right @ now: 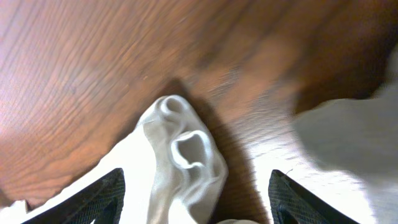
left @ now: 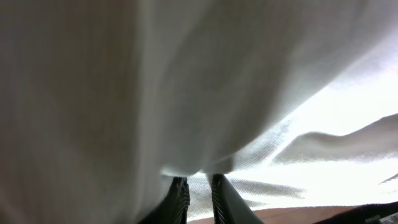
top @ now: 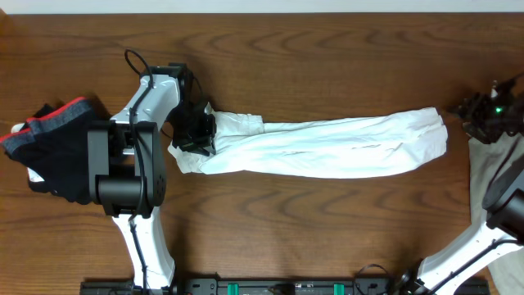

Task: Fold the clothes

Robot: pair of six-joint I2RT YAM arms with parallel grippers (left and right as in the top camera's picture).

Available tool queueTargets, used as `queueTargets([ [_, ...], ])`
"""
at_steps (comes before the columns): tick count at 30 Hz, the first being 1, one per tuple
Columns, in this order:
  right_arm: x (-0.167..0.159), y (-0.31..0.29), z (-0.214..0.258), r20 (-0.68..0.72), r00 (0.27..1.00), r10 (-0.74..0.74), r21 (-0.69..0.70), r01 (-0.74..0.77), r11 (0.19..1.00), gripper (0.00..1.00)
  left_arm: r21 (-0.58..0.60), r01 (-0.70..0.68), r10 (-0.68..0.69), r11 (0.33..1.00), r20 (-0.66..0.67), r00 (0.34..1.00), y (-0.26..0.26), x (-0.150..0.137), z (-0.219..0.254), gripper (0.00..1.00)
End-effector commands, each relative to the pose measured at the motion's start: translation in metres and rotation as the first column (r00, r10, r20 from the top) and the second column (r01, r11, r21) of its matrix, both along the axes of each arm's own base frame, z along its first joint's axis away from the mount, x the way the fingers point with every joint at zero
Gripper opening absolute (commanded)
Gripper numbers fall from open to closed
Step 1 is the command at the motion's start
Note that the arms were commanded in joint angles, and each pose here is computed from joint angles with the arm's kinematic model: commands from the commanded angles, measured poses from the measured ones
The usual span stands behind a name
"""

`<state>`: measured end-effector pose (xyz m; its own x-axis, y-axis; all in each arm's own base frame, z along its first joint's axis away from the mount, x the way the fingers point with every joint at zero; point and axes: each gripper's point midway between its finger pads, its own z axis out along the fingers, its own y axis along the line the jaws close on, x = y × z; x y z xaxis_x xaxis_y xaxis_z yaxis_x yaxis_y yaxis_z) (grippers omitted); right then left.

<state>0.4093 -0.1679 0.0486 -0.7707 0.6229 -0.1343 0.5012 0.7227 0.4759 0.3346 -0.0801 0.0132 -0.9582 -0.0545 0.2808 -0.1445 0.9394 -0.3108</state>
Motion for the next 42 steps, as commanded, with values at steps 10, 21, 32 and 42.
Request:
queueTargets([
  [10, 0.004, 0.025, -0.003, -0.026, 0.998, 0.066, -0.021, -0.066, 0.998, 0.71, 0.007, 0.010, -0.010, 1.000, -0.006, 1.000, 0.002, -0.002, -0.003, 0.17],
  [21, -0.009, 0.034, -0.007, -0.082, 0.994, 0.073, 0.014, -0.072, 0.997, 0.63, 0.007, 0.010, -0.010, 1.000, -0.006, 1.000, 0.002, -0.002, -0.003, 0.17],
  [32, -0.022, 0.037, -0.018, -0.136, 0.987, 0.082, 0.004, -0.082, 0.997, 0.39, 0.007, 0.010, -0.010, 1.000, -0.007, 1.000, 0.002, -0.002, -0.003, 0.17],
  [42, -0.021, 0.036, -0.019, -0.120, 0.988, 0.098, -0.002, -0.099, 0.995, 0.01, 0.006, 0.010, -0.010, 1.000, -0.009, 1.000, 0.002, -0.002, 0.001, 0.17],
])
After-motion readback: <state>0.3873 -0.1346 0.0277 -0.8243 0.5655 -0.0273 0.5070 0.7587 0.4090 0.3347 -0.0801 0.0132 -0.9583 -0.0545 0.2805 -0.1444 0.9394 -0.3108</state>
